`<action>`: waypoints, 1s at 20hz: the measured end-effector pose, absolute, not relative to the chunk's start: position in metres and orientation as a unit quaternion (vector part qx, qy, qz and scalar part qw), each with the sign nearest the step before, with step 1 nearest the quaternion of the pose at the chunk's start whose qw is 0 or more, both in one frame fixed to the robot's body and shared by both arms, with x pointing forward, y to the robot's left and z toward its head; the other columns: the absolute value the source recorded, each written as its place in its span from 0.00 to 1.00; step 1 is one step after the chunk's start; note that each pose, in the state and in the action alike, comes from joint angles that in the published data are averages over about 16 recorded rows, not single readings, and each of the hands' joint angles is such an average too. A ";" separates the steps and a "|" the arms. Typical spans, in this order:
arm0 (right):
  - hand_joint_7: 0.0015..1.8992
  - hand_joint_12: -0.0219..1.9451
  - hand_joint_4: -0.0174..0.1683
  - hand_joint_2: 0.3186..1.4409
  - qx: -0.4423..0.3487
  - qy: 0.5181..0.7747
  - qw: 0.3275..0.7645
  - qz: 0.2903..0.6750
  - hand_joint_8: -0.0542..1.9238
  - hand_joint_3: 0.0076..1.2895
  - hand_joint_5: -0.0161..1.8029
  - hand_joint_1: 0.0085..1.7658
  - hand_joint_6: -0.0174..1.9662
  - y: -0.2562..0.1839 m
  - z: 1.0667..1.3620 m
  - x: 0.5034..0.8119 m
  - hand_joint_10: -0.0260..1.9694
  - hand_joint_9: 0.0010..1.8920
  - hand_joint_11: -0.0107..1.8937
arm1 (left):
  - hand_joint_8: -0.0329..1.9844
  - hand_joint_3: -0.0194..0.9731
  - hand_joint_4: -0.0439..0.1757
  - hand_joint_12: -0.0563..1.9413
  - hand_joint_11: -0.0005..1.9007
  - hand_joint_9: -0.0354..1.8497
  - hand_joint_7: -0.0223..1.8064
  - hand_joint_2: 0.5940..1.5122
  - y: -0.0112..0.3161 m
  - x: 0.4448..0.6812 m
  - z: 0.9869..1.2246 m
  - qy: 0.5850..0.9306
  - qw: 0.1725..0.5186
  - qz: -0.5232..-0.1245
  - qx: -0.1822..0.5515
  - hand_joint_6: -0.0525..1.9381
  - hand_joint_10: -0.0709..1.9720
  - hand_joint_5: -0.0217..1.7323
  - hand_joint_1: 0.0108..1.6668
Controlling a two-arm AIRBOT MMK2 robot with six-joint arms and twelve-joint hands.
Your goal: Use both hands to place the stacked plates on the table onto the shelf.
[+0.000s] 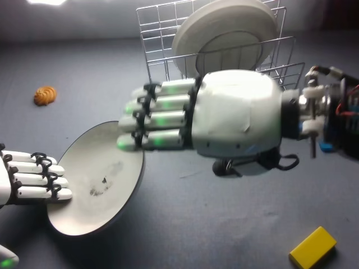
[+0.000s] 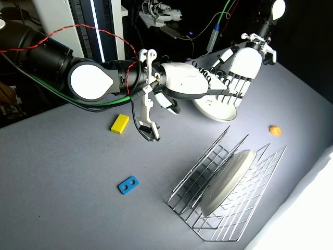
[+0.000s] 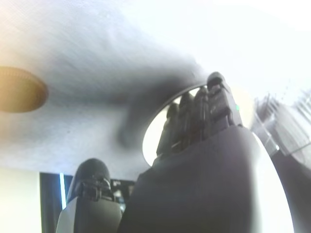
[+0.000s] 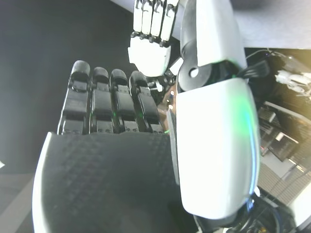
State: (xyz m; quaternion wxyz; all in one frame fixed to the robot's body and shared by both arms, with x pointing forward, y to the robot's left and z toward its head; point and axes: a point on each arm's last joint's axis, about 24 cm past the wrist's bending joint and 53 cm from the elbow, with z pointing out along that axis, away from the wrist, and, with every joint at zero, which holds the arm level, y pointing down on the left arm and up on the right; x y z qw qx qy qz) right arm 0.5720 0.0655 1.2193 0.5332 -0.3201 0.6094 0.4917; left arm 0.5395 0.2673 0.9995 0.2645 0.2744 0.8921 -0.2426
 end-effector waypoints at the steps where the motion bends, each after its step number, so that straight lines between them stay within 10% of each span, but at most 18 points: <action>1: 0.03 0.14 0.11 0.52 -0.324 0.609 0.534 0.489 0.03 0.01 0.06 0.74 0.03 0.069 1.216 0.571 0.02 0.02 0.01 | 0.02 0.04 0.17 0.02 0.01 0.01 0.03 0.60 0.268 0.538 0.998 0.893 0.262 -0.242 0.272 0.02 0.02 0.06 0.00; 20: 0.11 0.32 0.11 0.53 -0.300 0.625 0.527 0.492 0.03 0.01 0.13 0.73 0.03 0.156 1.180 0.584 0.02 0.10 0.02 | 0.01 0.04 0.17 0.02 0.01 0.01 0.03 0.60 0.271 0.532 0.994 0.901 0.254 -0.246 0.252 0.01 0.02 0.05 0.00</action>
